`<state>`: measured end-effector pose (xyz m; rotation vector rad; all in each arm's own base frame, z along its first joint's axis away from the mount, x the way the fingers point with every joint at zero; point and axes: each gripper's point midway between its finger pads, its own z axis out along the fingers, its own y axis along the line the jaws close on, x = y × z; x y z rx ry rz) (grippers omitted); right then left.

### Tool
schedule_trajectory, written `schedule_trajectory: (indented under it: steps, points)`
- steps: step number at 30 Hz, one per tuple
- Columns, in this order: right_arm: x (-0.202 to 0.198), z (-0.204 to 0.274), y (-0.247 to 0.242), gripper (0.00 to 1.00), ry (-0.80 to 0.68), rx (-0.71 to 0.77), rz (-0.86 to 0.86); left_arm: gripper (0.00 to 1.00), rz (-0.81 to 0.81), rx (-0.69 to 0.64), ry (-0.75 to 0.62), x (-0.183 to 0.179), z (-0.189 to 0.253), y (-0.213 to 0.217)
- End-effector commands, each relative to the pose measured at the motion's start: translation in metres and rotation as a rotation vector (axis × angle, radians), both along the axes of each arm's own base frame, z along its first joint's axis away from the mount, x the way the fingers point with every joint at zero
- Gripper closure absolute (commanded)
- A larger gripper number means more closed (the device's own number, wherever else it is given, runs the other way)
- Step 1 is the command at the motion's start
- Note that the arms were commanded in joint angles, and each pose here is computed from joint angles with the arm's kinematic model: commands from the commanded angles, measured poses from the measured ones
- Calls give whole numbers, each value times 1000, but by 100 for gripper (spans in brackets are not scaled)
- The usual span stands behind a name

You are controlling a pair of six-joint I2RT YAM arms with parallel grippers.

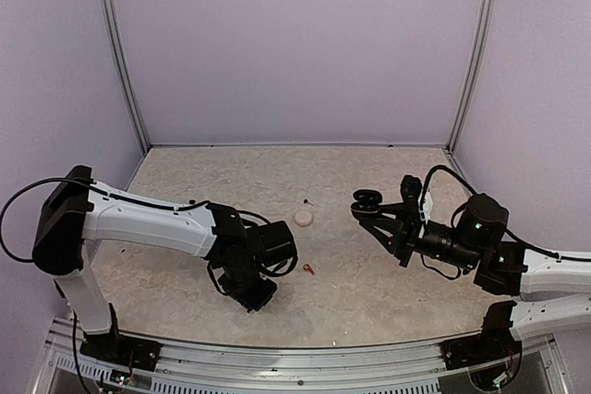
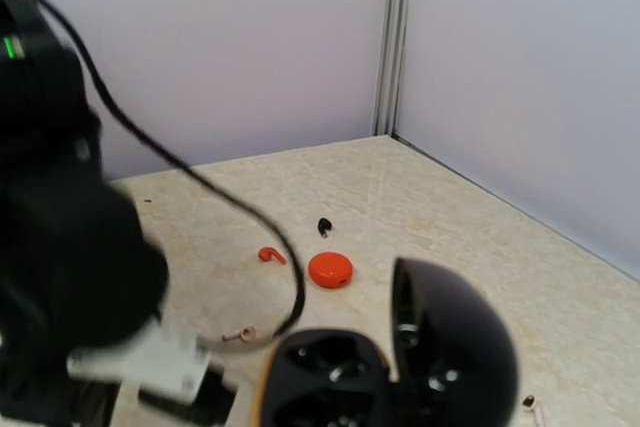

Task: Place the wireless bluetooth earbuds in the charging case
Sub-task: Insert the right earbud into the right side groove of the charging case.

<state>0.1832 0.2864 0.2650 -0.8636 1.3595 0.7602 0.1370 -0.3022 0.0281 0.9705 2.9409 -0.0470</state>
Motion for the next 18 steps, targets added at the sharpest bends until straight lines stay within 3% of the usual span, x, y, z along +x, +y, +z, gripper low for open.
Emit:
schedule_trajectory:
  steps: [1, 10, 18]
  points:
    - [4, 23, -2, 100, -53, 17, -17, 88, 35, -270, -261, 43, 70, -38]
    - [1, 49, 4, 100, -112, 56, 16, 89, 31, -791, -673, 67, 228, -52]
    - [-5, 65, 22, 100, -127, 84, 110, 88, -55, -1162, -963, 37, 336, -31]
